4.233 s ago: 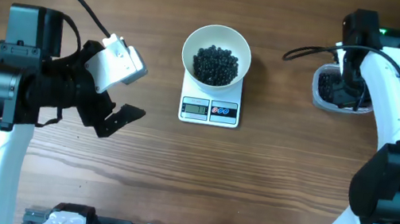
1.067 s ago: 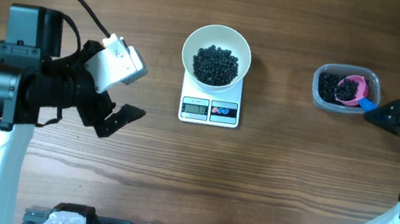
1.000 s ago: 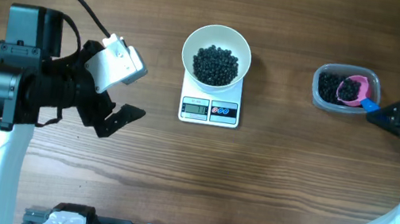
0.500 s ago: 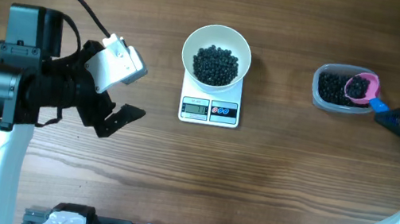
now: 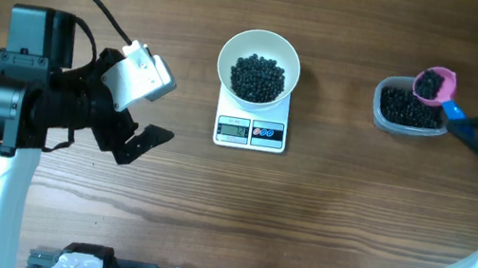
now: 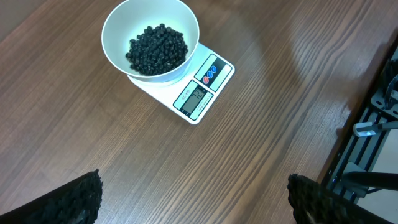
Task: Scoop item into bowl and weigh 150g on scale
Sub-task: 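Drag the scoop through the beans to fill it with the right gripper, then lift the filled pink scoop and carry it left over the cream bowl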
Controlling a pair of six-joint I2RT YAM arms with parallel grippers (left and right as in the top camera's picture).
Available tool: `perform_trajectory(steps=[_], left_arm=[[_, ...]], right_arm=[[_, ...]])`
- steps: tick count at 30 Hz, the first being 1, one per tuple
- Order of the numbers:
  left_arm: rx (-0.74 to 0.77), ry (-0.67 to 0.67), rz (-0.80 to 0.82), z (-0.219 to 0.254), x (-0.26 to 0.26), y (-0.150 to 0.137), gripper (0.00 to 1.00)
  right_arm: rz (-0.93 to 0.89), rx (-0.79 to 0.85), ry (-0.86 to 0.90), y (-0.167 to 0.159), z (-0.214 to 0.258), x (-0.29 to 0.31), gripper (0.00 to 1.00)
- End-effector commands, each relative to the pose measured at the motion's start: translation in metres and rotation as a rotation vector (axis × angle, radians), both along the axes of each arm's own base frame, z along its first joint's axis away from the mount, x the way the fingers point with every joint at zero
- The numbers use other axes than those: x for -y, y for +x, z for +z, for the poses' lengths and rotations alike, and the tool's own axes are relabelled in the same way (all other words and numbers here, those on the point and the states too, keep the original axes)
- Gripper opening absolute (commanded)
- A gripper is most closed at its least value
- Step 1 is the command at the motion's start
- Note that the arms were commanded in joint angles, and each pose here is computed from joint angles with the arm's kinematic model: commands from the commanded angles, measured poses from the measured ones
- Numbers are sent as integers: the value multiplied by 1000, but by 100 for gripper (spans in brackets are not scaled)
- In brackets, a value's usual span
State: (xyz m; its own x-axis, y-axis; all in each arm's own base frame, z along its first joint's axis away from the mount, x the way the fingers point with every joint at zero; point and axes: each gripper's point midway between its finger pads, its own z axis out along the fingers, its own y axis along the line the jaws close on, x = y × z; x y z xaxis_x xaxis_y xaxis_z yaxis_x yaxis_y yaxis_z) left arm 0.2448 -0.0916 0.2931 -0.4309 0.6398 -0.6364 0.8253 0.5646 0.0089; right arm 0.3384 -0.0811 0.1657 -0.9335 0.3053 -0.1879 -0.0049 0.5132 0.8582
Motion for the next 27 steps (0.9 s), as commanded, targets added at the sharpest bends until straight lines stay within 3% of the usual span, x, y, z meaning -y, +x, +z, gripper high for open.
perform_trajectory(steps=[1,10,27], left_arm=[[25,6,-5,5,-2,1,100],[25,6,-5,5,-2,1,100],[25,6,-5,5,-2,1,100]], right_arm=[[30,68,82,16,10,-26,5],[176,107,146,27,24,-93,5],[483,188,147,16,47,-221,5]])
